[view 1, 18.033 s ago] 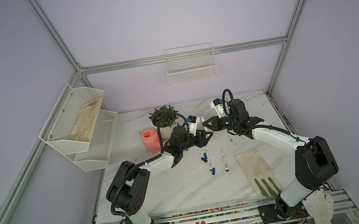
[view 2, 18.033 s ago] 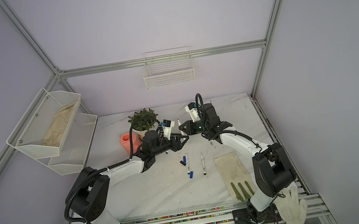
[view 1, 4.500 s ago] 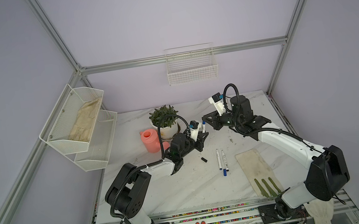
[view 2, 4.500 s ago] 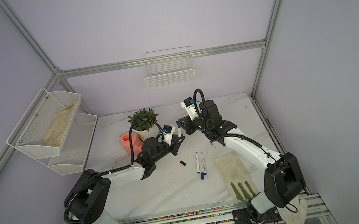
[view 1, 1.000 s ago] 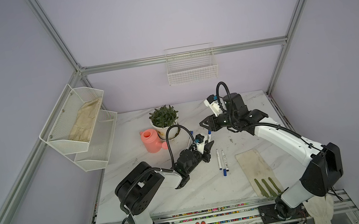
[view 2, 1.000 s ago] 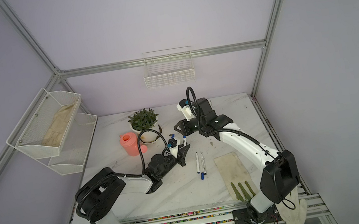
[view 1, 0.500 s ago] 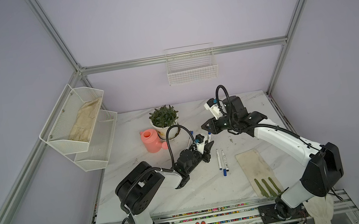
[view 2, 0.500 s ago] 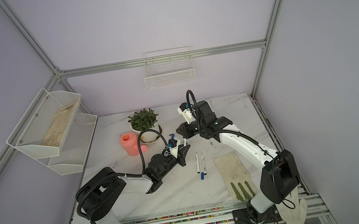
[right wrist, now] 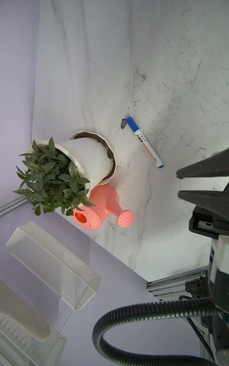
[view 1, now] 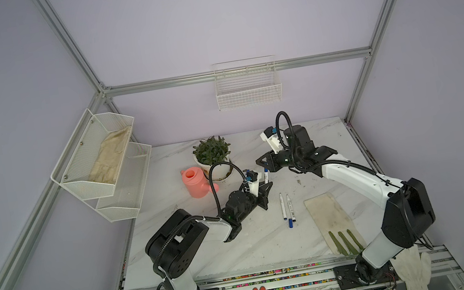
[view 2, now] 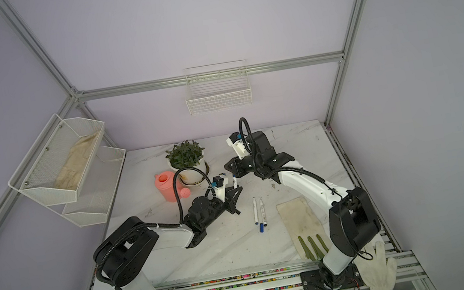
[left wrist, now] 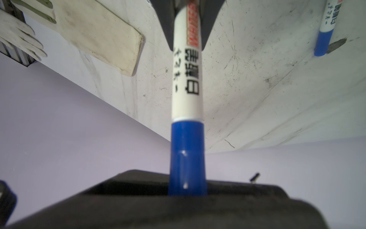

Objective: Insert pens into pen caps
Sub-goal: Put on the pen cap to the pen.

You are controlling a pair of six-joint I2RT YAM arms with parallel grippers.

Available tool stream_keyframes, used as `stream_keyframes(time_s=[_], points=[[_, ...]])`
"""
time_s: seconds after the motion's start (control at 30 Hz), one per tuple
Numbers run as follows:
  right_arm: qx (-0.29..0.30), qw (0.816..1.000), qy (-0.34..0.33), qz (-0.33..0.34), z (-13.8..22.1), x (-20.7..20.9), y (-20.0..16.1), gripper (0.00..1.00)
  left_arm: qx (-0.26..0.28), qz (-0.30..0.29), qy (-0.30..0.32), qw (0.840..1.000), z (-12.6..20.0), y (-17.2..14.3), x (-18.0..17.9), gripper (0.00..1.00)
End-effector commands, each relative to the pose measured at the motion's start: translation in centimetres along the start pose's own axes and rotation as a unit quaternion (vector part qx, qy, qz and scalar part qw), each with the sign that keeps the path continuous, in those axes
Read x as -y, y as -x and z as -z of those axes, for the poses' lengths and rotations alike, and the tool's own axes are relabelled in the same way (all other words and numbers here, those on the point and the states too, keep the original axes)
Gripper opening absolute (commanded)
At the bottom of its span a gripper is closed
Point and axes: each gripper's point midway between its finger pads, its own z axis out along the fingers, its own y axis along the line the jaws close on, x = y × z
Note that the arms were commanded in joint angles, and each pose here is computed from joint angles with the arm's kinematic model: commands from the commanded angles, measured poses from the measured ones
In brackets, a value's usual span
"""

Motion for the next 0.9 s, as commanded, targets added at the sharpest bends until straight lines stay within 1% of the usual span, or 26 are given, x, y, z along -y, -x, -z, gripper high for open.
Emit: stream_keyframes(time_s=[0.0,0.07,0.13,0.17,0.23,0.27,0.37,0.4,0.47,0.57,0.63,0.73,0.8,0.87], points=[[-0.185,0.979,-0.019,-0.082,-1.9,2.2,-10.8,0.00,0.318,0.021,0.035,0.947,4.9,21.3,-2.2,0.00],[-0.212,0.973,-0.024,-0.085,-2.1,2.3,-12.3,0.00,0.332,-0.003,0.080,0.940,5.6,23.4,-4.0,0.00],[-0.231,0.969,-0.026,-0.090,-2.0,2.4,-13.5,0.00,0.330,-0.039,0.124,0.935,5.7,24.4,-5.2,0.00],[-0.240,0.966,-0.027,-0.093,-2.0,2.5,-14.1,0.00,0.335,-0.062,0.144,0.929,5.8,25.2,-5.6,0.00],[-0.258,0.961,-0.036,-0.092,-2.1,2.7,-15.3,0.00,0.347,-0.080,0.156,0.921,6.0,26.4,-6.0,0.00],[-0.266,0.959,-0.042,-0.091,-2.1,2.9,-15.8,0.00,0.356,-0.080,0.156,0.918,6.1,27.0,-6.1,0.00],[-0.273,0.957,-0.070,-0.076,-1.8,3.9,-15.9,0.00,0.375,-0.068,0.150,0.912,6.0,28.3,-6.4,0.00],[-0.274,0.956,-0.075,-0.070,-1.7,4.1,-15.8,0.00,0.396,-0.063,0.143,0.905,6.5,29.1,-6.2,0.00],[-0.256,0.960,-0.087,-0.073,-1.3,5.1,-14.7,0.00,0.414,-0.043,0.130,0.900,7.0,29.8,-6.2,0.00],[-0.213,0.968,-0.065,-0.116,-0.4,6.3,-12.3,0.00,0.428,-0.021,0.089,0.899,7.6,30.3,-5.7,0.00],[-0.201,0.971,-0.049,-0.118,-0.2,6.1,-11.5,0.00,0.434,-0.013,0.052,0.899,8.0,30.7,-5.0,0.00],[-0.208,0.970,-0.043,-0.120,-0.3,5.9,-12.0,0.00,0.453,0.004,0.007,0.892,8.9,32.2,-4.5,0.00],[-0.222,0.967,-0.054,-0.109,-0.7,5.6,-13.1,0.00,0.464,0.000,0.005,0.886,9.3,33.3,-4.6,0.00],[-0.254,0.961,-0.072,-0.085,-1.3,5.2,-15.0,0.00,0.479,-0.016,0.020,0.877,9.5,34.7,-5.0,0.00]])
